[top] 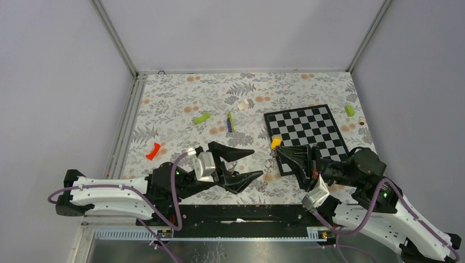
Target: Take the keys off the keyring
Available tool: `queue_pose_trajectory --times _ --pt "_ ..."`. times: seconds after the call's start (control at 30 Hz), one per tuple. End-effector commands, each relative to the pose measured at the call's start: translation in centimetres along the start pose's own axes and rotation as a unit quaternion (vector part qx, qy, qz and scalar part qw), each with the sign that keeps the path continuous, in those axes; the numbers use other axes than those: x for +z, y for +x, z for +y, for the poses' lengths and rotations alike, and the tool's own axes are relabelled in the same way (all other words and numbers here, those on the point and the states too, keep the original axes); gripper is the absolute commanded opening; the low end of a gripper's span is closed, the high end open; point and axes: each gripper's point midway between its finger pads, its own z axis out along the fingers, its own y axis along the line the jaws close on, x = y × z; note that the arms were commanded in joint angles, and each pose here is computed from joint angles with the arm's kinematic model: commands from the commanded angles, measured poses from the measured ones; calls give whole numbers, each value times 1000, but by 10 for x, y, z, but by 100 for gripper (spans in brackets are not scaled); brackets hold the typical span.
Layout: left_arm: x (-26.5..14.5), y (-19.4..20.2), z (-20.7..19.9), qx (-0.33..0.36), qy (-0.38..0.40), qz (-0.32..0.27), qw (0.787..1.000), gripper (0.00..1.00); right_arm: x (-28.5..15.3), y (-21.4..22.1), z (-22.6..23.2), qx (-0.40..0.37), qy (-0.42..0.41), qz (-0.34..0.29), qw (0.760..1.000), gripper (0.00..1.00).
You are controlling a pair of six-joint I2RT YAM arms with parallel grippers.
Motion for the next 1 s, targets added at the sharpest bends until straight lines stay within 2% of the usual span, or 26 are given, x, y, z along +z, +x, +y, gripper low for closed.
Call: queue_pose_trajectory --times 0.0,0.17,0.23,0.4,0.57,0.8,0.97 --pt "3 -19 -7 -28 14 -41 999 60 -5 -11 -28 -50 25 -10 998 0" --pt "10 -10 -5 -29 1 -32 999 52 -4 -13 -32 -61 24 -14 998 0" --pt "14 -6 -3 -26 -8 -27 999 51 -4 -15 -33 -60 24 -19 998 0" --pt "20 0 4 -22 -32 -24 999 52 -5 -23 -33 -55 22 -36 998 0" --pt "23 -7 6 -15 -36 -32 999 58 -5 -28 -30 -46 8 -48 998 0" --pt "21 -16 6 -12 -32 -41 999 60 -6 -30 -24 -37 -3 -54 998 0" --pt "25 -16 2 -16 -24 -42 999 48 -4 -30 -21 -31 -8 -56 998 0"
